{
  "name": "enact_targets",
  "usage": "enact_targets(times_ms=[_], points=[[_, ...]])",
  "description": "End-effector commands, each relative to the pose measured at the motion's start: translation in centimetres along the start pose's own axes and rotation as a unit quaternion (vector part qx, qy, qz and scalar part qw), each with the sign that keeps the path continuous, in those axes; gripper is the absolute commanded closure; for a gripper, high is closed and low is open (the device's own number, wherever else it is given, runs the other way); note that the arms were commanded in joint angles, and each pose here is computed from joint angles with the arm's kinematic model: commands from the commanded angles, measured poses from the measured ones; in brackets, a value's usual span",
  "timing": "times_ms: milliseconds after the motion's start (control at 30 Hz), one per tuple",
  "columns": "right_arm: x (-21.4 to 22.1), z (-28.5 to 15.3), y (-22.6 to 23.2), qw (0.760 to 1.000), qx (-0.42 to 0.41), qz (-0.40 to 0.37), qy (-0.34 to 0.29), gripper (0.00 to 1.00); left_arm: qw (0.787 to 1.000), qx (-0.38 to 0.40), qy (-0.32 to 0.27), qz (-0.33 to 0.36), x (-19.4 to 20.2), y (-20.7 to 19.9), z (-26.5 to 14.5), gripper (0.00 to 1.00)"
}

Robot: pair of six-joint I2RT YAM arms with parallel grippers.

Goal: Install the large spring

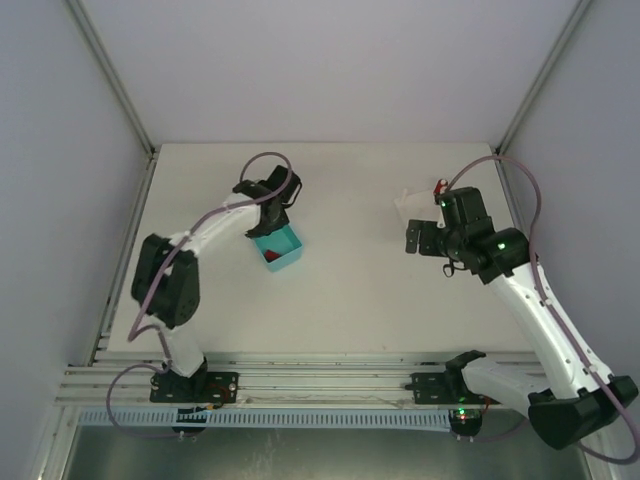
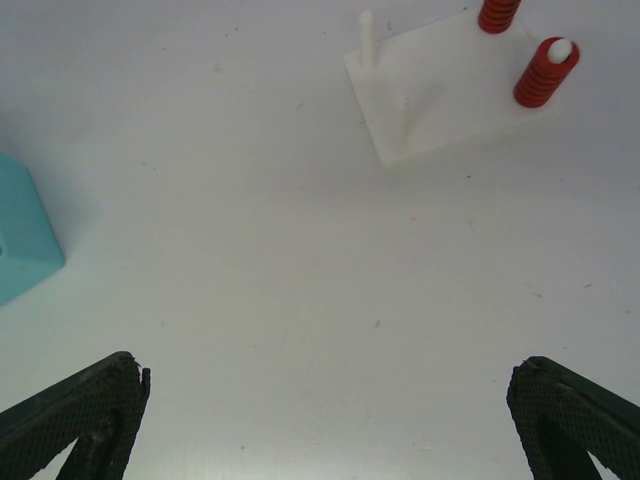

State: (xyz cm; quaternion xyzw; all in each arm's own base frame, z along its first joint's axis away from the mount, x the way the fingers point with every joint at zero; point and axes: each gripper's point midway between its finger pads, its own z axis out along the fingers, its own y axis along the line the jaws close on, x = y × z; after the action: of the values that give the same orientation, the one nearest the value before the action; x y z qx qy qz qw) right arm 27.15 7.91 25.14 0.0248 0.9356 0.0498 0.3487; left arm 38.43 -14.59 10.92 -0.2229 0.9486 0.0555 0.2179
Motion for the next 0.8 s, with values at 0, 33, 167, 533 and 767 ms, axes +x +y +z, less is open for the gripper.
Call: enact_targets(times_ms=[0,33,167,533,767], points=[[-1.5,-0.5,2.3,0.998,-0.05,0.025,-0.001,0.01,0.996,0.084,-0.031,0.028,-0.8,-0.9,-3.3,0.86],[-1.6,-0.5,2.9,0.998,-0.063,0.025,0.007,0.01,0.992,0.116,-0.038,0.04,-0.8,-1.5,-3.8,0.86],[-2.0,0.6,5.5,0.992,-0.106,0.032,0.055,0.01,0.962,0.246,-0.092,0.079,-1.0,-3.8,-7.1,0.91],[-4.6,0.3,15.7,0.933,-0.31,0.059,0.172,0.15,0.82,0.43,-0.269,0.265,2.7,-7.2,-15.3,1.0],[-4.0,0.2,20.2,0.893,-0.385,0.067,0.224,0.29,0.76,0.483,-0.307,0.309,4.6,-8.6,-17.9,1.0]])
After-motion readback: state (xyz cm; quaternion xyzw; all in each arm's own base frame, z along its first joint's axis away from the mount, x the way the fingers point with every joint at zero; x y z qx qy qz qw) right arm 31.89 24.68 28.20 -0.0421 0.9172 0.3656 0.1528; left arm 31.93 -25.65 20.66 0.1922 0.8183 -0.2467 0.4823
